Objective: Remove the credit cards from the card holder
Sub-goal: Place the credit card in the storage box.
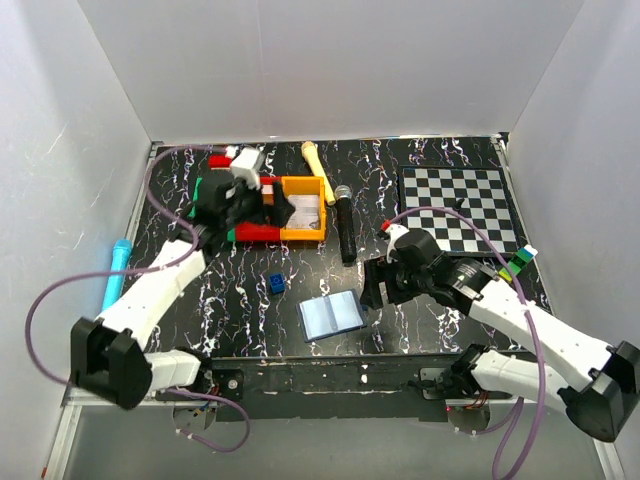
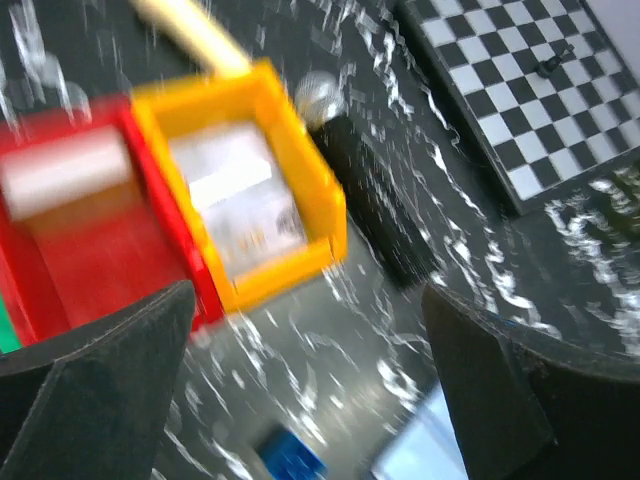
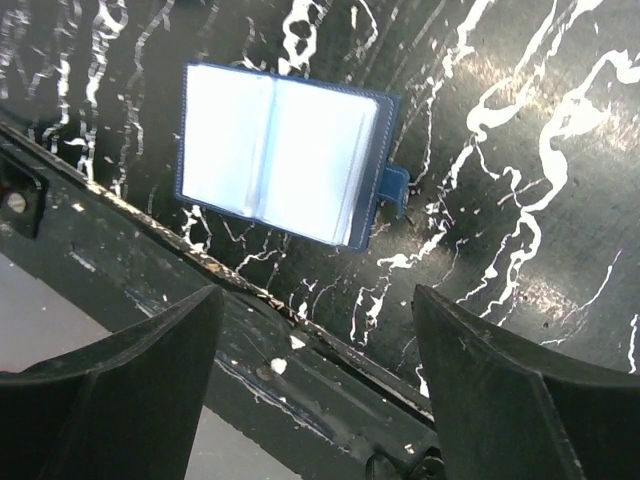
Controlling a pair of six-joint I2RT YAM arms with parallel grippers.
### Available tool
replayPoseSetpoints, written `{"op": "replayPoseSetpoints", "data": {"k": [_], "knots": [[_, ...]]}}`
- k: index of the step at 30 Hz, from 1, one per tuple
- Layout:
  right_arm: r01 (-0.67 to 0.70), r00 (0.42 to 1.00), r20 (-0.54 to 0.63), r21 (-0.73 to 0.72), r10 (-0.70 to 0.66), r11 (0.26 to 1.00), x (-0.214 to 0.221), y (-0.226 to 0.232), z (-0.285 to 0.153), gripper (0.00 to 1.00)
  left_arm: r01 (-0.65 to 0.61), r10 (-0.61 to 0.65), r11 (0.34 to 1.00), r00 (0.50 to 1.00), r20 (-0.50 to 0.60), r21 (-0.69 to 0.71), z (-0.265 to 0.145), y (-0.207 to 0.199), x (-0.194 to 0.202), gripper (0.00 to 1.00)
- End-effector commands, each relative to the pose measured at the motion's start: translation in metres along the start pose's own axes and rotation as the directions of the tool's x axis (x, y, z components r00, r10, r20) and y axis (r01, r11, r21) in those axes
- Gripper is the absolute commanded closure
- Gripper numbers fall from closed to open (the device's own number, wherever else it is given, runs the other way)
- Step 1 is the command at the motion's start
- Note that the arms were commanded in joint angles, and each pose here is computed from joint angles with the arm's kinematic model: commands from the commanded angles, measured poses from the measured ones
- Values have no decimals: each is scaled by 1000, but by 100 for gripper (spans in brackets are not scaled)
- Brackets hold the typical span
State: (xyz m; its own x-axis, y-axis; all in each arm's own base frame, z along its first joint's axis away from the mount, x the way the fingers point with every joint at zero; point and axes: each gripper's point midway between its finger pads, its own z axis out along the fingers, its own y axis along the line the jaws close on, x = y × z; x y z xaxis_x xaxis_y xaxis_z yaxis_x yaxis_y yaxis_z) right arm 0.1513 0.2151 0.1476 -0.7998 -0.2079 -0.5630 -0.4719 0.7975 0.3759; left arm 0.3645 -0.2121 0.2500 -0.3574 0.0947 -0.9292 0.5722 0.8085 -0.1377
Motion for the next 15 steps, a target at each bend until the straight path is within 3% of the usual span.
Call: {"op": "replayPoseSetpoints", "data": {"k": [1,5,9,15], "knots": [[-75,997,-7,45,76,996,0,-12,23,19,555,-548,831,826,-134,24,-44,-46,55,2],[-119,990,-69,55,123,991,4,-16,46,23,490,-492,869,848,-197,-63,-71,-98,88,2],[-132,983,-121,61,138,989,7,-17,66,27,592,-597,801,783,-176,-85,-95,-116,114,2],[-140,971,-177,125,161,982,14,-28,86,40,609,-604,791,762,-234,-59,-109,-123,140,4]]}}
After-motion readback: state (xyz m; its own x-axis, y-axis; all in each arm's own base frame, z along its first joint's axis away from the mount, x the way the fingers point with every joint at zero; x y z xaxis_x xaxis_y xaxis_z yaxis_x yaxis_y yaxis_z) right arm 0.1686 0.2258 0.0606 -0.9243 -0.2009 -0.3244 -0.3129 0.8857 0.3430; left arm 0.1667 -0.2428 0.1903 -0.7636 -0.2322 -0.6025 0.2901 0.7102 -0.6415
